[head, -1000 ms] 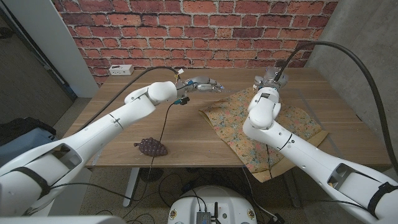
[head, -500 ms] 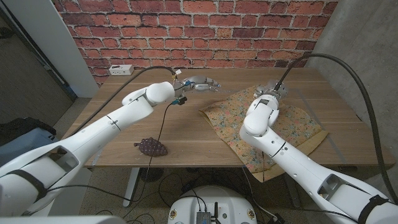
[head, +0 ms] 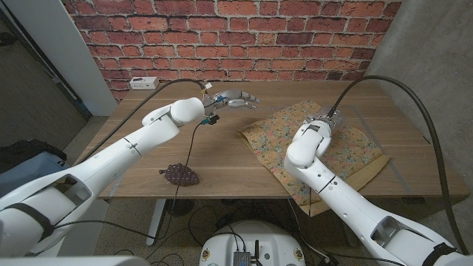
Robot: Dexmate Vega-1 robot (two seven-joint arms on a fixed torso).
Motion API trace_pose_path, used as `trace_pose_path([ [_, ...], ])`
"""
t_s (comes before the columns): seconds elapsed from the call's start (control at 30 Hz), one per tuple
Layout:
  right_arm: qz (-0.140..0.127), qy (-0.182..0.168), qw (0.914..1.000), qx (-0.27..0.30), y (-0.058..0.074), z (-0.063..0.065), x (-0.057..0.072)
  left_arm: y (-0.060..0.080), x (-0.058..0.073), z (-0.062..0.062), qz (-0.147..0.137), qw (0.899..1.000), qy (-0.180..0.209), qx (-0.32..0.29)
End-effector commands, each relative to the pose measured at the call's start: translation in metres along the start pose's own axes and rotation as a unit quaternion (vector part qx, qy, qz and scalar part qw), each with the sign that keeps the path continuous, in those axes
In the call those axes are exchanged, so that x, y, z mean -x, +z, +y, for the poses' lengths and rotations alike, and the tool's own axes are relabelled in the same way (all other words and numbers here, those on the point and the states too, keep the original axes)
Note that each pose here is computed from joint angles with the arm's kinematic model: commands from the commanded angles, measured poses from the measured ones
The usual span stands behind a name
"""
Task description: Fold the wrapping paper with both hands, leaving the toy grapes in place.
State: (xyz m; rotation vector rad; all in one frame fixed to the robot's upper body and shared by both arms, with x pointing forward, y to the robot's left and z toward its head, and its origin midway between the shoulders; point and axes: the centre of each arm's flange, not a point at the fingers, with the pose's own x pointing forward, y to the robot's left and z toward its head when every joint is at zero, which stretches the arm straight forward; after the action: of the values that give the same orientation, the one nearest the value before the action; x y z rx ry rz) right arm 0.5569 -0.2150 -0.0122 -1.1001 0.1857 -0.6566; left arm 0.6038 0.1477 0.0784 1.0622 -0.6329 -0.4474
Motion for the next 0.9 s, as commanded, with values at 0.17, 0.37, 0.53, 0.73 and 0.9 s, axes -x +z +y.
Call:
trace_pose_path([
  [0.17,0.051,0.024,0.9982,0.021,-0.022,0.020,-0.001,-0.005,-0.005,0.004,-0.005,1.000,-0.004,0.013],
  [0.37,0.061,0.036,0.9970,0.031,-0.028,0.026,-0.002,-0.005,-0.007,0.004,-0.009,1.000,-0.004,0.015],
  [0.53,0.072,0.048,0.9951,0.047,-0.032,0.031,-0.003,-0.004,-0.006,0.004,-0.010,1.000,-0.004,0.017],
  [0.73,0.088,0.060,0.9918,0.071,-0.036,0.038,-0.005,-0.005,-0.004,0.003,-0.012,1.000,-0.004,0.023],
  [0.9,0.100,0.076,0.9862,0.108,-0.039,0.044,-0.008,-0.007,-0.003,0.002,-0.015,0.999,-0.006,0.032],
])
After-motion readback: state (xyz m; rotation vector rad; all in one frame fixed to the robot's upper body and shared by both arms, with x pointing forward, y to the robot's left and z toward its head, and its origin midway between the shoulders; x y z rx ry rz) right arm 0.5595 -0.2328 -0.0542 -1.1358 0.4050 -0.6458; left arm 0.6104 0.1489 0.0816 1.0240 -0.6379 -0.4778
